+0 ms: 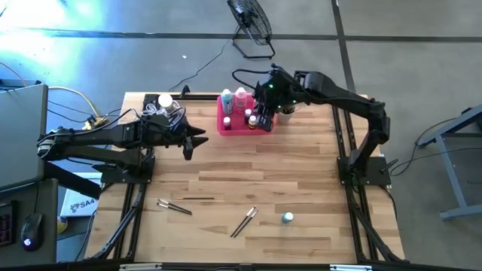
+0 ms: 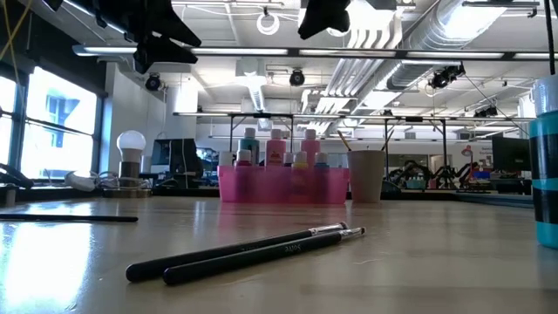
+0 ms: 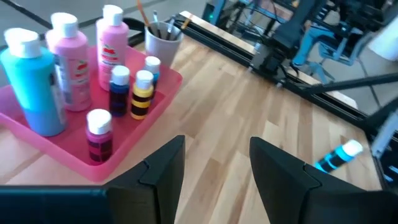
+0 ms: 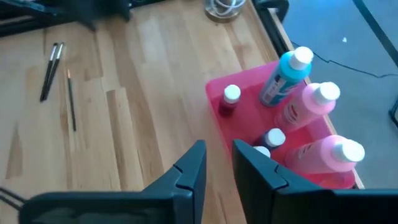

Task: Pick & Place Paint Supplies
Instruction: Put the orange paintbrush into the white cup

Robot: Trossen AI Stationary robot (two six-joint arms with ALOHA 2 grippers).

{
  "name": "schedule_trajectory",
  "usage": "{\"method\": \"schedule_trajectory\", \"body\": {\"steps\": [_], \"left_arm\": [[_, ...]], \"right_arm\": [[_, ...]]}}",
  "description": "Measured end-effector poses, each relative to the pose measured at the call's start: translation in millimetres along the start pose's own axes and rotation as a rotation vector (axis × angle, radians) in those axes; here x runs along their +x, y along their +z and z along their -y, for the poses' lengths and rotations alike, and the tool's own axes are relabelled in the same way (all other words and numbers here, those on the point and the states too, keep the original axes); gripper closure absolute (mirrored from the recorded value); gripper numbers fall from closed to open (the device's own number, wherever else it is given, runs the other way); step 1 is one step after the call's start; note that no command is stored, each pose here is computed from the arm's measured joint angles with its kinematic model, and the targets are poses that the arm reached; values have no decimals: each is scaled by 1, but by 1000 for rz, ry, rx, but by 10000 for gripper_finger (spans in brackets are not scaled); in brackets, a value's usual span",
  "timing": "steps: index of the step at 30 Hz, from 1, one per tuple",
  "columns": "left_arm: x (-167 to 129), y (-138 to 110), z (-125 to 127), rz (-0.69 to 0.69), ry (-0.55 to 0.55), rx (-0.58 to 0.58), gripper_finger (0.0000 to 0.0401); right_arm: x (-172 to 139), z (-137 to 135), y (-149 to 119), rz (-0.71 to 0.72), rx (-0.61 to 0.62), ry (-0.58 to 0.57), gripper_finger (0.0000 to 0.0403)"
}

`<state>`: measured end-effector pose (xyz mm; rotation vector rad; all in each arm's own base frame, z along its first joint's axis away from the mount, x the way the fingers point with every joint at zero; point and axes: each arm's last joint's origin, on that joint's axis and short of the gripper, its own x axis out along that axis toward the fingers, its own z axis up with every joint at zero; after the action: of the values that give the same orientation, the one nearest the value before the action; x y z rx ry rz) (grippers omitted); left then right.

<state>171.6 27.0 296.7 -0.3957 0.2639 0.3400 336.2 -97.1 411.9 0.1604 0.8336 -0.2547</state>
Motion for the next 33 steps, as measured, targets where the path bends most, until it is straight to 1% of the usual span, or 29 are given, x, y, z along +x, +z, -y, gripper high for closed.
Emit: {"method": "schedule_trajectory", "body": {"steps": [5, 8, 10, 13, 16, 19, 23, 27, 29, 33], "left_arm": [[-3, 2, -1, 36, 43, 13, 224], [-12, 4, -3, 59, 56, 29, 224], [-22, 4, -4, 75, 66, 41, 224], [-38, 1, -9, 69, 92, 55, 224], [-55, -3, -15, 60, 123, 50, 224], [-72, -6, -19, 79, 129, 28, 224], [-89, -6, -22, 150, 109, 13, 224], [-96, -6, -23, 174, 101, 33, 224], [-97, -8, -24, 158, 108, 38, 224], [-96, -13, -26, 105, 122, 48, 224]], "right_arm": [[-2, -6, 0, 4, -66, -5, 361], [-3, -7, -1, 7, -76, 1, 386], [-9, -5, -2, 11, -72, 27, 396], [-18, -5, -2, 28, -76, 93, 398], [-27, -3, -2, 52, -82, 123, 400], [-37, -2, -4, 74, -82, 124, 400], [-49, -3, -5, 101, -85, 124, 401], [-57, -2, -6, 119, -71, 103, 401], [-60, -2, -7, 128, -62, 77, 401], [-62, -1, -18, 174, -37, 75, 401]]}}
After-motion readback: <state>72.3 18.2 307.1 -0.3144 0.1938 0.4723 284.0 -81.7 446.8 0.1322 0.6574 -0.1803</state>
